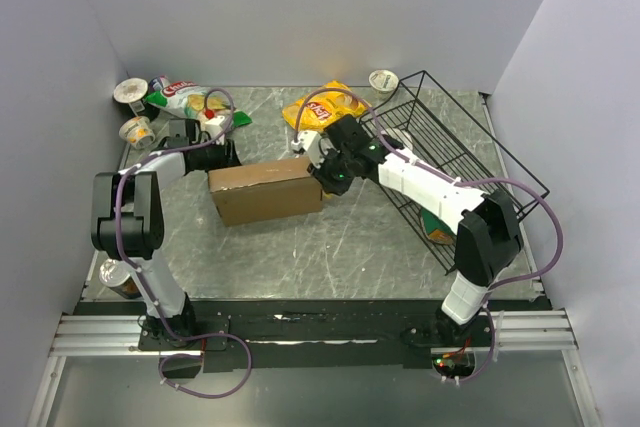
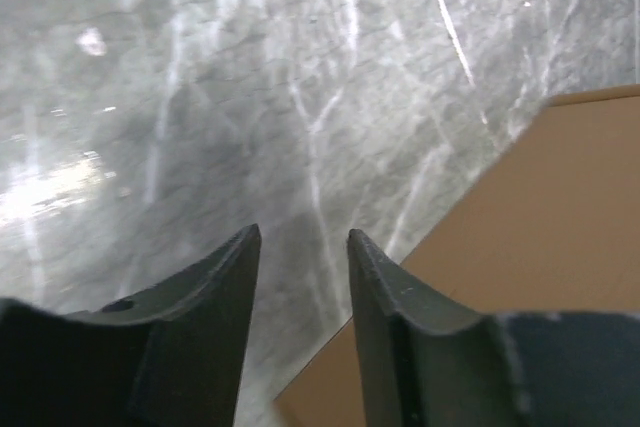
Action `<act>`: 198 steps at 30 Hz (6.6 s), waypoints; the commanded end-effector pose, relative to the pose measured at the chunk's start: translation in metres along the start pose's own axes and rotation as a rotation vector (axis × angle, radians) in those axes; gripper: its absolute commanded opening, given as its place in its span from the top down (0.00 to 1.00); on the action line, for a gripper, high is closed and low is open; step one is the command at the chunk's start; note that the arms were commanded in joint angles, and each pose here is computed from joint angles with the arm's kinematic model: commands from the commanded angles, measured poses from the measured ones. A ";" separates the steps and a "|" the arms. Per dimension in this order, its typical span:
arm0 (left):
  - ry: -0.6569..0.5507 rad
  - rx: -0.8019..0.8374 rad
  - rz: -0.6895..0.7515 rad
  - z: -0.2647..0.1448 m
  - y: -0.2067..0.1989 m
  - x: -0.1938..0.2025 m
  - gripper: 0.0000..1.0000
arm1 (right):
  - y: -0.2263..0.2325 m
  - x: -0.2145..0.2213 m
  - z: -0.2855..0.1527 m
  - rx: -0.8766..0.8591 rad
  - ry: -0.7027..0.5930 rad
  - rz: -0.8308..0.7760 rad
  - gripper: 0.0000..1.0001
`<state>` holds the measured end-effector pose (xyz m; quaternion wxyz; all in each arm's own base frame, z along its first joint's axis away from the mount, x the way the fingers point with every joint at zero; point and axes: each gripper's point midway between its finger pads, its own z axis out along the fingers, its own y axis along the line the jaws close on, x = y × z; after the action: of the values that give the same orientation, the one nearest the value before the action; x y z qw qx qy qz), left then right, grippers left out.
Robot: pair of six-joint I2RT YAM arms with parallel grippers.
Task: Unpack the express box
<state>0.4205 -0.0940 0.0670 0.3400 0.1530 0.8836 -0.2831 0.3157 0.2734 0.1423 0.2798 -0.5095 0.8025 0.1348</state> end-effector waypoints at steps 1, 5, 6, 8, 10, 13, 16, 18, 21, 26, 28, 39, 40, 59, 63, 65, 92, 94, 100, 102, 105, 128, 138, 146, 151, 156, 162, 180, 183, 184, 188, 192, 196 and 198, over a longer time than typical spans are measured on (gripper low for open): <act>-0.051 -0.022 -0.033 -0.001 0.001 -0.024 0.52 | 0.003 -0.052 -0.005 0.009 -0.166 -0.090 1.00; -0.074 -0.051 -0.017 -0.004 0.009 -0.037 0.50 | 0.004 -0.046 -0.022 0.024 -0.162 -0.111 1.00; -0.075 -0.049 -0.017 -0.004 0.009 -0.038 0.49 | 0.005 -0.039 -0.022 0.023 -0.150 -0.115 1.00; -0.074 -0.046 -0.014 -0.005 0.011 -0.041 0.49 | 0.006 -0.036 -0.028 0.033 -0.154 -0.120 1.00; -0.074 -0.039 -0.024 -0.007 0.015 -0.040 0.49 | 0.007 -0.029 -0.029 0.034 -0.144 -0.118 1.00; -0.108 -0.034 -0.027 -0.019 0.020 -0.046 0.50 | 0.008 -0.021 -0.037 0.044 -0.138 -0.120 1.00; -0.214 -0.021 0.040 -0.051 0.015 -0.076 0.48 | 0.003 -0.009 -0.055 0.061 -0.117 -0.094 1.00; -0.312 0.049 0.127 -0.082 -0.006 -0.107 0.44 | -0.010 -0.011 -0.077 0.123 -0.134 -0.021 1.00; -0.358 0.147 0.219 -0.113 -0.041 -0.133 0.33 | -0.029 -0.026 -0.113 0.228 -0.191 0.100 1.00; -0.364 0.289 0.265 -0.135 -0.079 -0.145 0.16 | -0.058 -0.061 -0.160 0.408 -0.336 0.252 1.00; -0.339 0.346 0.261 -0.136 -0.090 -0.139 0.04 | -0.065 -0.074 -0.170 0.440 -0.381 0.304 1.00; -0.188 0.397 0.350 -0.097 -0.115 -0.102 0.04 | -0.069 -0.137 -0.194 0.384 -0.551 0.457 1.00; -0.181 0.408 0.359 -0.093 -0.116 -0.102 0.04 | -0.068 -0.137 -0.190 0.372 -0.548 0.460 1.00; -0.028 0.338 0.281 -0.043 -0.107 -0.053 0.04 | -0.040 -0.137 -0.146 0.432 -0.455 0.481 1.00; -0.030 0.321 0.245 -0.042 -0.105 -0.048 0.04 | -0.047 -0.126 -0.136 0.493 -0.416 0.518 1.00; -0.028 0.320 0.238 -0.040 -0.104 -0.044 0.04 | -0.047 -0.124 -0.132 0.496 -0.406 0.522 1.00; -0.023 0.271 0.190 -0.032 -0.096 -0.042 0.04 | -0.045 -0.123 -0.097 0.454 -0.346 0.579 1.00; -0.024 0.271 0.189 -0.032 -0.096 -0.042 0.04 | -0.045 -0.123 -0.096 0.450 -0.344 0.580 1.00; -0.023 0.269 0.190 -0.032 -0.096 -0.041 0.04 | -0.045 -0.122 -0.092 0.454 -0.335 0.579 1.00; -0.022 0.266 0.190 -0.032 -0.095 -0.041 0.04 | -0.046 -0.122 -0.090 0.456 -0.332 0.576 1.00; -0.023 0.267 0.191 -0.032 -0.096 -0.041 0.04 | -0.048 -0.121 -0.089 0.463 -0.327 0.575 1.00; -0.007 0.080 0.148 -0.016 -0.079 -0.038 0.02 | -0.002 -0.084 -0.095 0.381 -0.213 0.578 1.00; -0.014 0.142 0.142 -0.028 -0.096 -0.037 0.02 | 0.000 -0.090 -0.091 0.402 -0.243 0.530 1.00; -0.027 0.169 0.127 -0.064 -0.113 -0.029 0.03 | -0.027 -0.133 -0.086 0.419 -0.320 0.492 1.00; -0.021 0.164 0.116 -0.074 -0.115 -0.015 0.03 | -0.031 -0.153 -0.072 0.367 -0.335 0.471 1.00; -0.020 0.155 0.101 -0.073 -0.111 -0.011 0.03 | -0.017 -0.149 -0.061 0.290 -0.305 0.450 1.00; -0.005 0.153 0.069 -0.066 -0.105 -0.008 0.01 | -0.007 -0.132 -0.070 0.272 -0.285 0.428 1.00; 0.001 0.150 -0.005 -0.059 -0.096 0.004 0.20 | 0.013 -0.106 -0.099 0.272 -0.241 0.392 1.00; -0.002 0.148 -0.009 -0.059 -0.094 0.003 0.20 | 0.016 -0.098 -0.098 0.264 -0.222 0.391 1.00; -0.003 0.149 -0.008 -0.060 -0.095 0.002 0.20 | 0.016 -0.097 -0.097 0.263 -0.219 0.391 1.00; -0.001 0.150 -0.011 -0.059 -0.094 0.003 0.20 | 0.015 -0.091 -0.092 0.268 -0.207 0.396 1.00; -0.004 0.145 -0.012 -0.058 -0.093 0.002 0.20 | 0.015 -0.085 -0.092 0.266 -0.193 0.391 1.00; -0.009 0.145 -0.009 -0.060 -0.094 0.001 0.20 | 0.005 -0.101 -0.128 0.324 -0.302 0.376 1.00; -0.018 0.147 -0.002 -0.063 -0.096 -0.003 0.19 | 0.000 -0.110 -0.148 0.355 -0.360 0.346 1.00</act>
<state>0.3431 -0.1508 0.1783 0.3531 0.1941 0.8219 -0.4026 0.3202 0.2969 0.2667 0.4121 -0.2742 0.8620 0.1087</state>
